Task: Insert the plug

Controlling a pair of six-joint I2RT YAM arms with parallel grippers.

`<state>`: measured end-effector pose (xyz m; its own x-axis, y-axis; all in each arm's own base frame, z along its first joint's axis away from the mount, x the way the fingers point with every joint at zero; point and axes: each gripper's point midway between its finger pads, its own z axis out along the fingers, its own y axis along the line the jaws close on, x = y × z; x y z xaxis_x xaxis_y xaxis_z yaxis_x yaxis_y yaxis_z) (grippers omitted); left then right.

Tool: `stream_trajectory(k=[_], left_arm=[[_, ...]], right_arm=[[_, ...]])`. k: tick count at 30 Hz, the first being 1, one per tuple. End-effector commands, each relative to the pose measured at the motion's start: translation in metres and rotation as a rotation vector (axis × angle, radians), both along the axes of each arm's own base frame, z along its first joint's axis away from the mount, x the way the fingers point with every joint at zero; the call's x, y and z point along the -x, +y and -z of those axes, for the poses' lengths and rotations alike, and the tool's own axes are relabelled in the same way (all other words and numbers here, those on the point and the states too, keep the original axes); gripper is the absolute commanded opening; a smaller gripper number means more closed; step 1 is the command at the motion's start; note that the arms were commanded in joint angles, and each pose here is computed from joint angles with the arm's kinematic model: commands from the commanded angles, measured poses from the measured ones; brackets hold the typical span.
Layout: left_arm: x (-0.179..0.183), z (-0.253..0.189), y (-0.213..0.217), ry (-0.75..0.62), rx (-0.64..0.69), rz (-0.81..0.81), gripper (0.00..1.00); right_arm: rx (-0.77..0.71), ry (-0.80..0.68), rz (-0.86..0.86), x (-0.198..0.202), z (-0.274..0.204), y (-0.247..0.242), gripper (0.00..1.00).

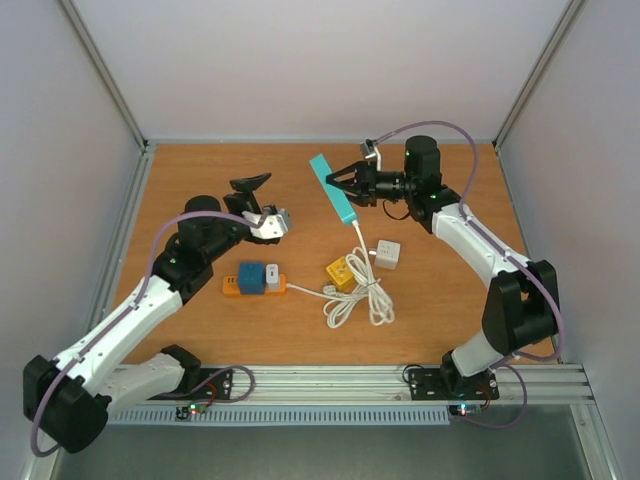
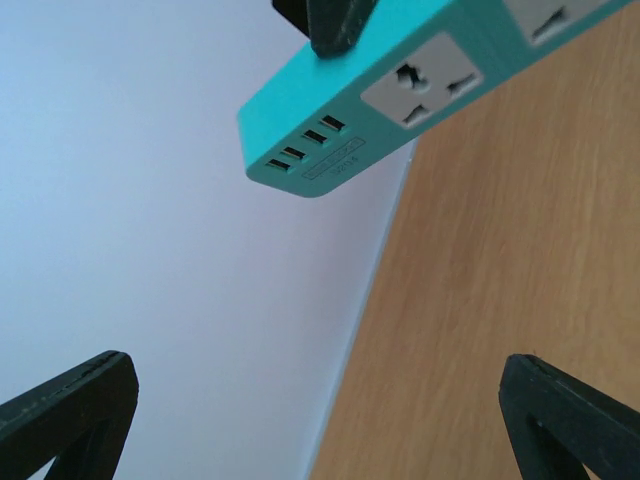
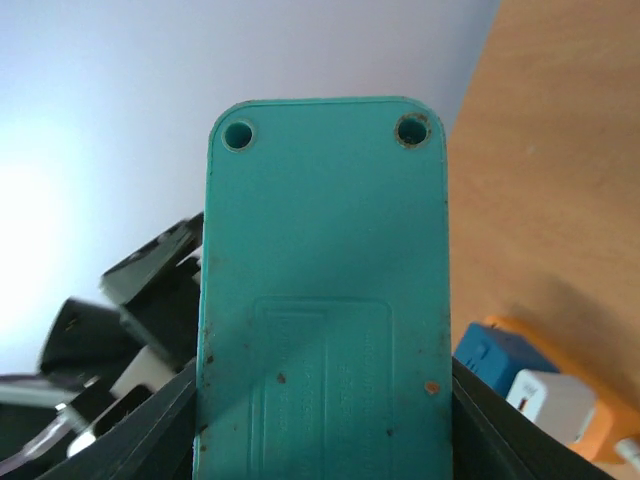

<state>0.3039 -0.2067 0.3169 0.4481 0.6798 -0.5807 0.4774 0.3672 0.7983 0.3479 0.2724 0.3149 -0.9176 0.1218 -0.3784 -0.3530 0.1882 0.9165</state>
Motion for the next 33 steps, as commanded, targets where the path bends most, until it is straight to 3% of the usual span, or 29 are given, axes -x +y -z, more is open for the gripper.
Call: stream_trajectory(k=[1, 6, 15, 20, 23, 26, 30, 33], left_arm=[[-0.013, -0.015, -0.005, -0.221, -0.048, 0.002, 1.0], [0.007, -0.021, -0.01, -0.459, -0.09, 0.078, 1.0], [0.033, -0.002, -0.026, -0.702, -0.184, 0.149, 1.0], [0.039, 0.005, -0.029, -0.841, -0.216, 0.108, 0.96], [0.04, -0.005, -0.023, -0.951, -0.191, 0.041, 0.92], [0.046, -0.018, -0.014, -1.05, -0.134, -0.027, 0.94], [0.037, -0.006, -0.009, -0.929, -0.146, -0.043, 1.0], [0.039, -0.005, -0.008, -0.701, -0.049, 0.017, 1.0]], right_arm=[[-0.107, 0.111, -0.264, 0.036, -0.012, 0.016, 0.13], [-0.114, 0.2, -0.306, 0.044, 0.003, 0.028, 0.13], [-0.1, 0.27, -0.313, 0.053, 0.011, 0.043, 0.11], [-0.092, 0.27, -0.338, 0.064, 0.011, 0.055, 0.1], [-0.071, 0.279, -0.341, 0.068, 0.015, 0.06, 0.1], [-0.053, 0.274, -0.338, 0.069, 0.019, 0.062, 0.1], [-0.056, 0.224, -0.31, 0.068, 0.008, 0.059, 0.11], [-0.067, 0.114, -0.242, 0.062, -0.018, 0.057, 0.1]])
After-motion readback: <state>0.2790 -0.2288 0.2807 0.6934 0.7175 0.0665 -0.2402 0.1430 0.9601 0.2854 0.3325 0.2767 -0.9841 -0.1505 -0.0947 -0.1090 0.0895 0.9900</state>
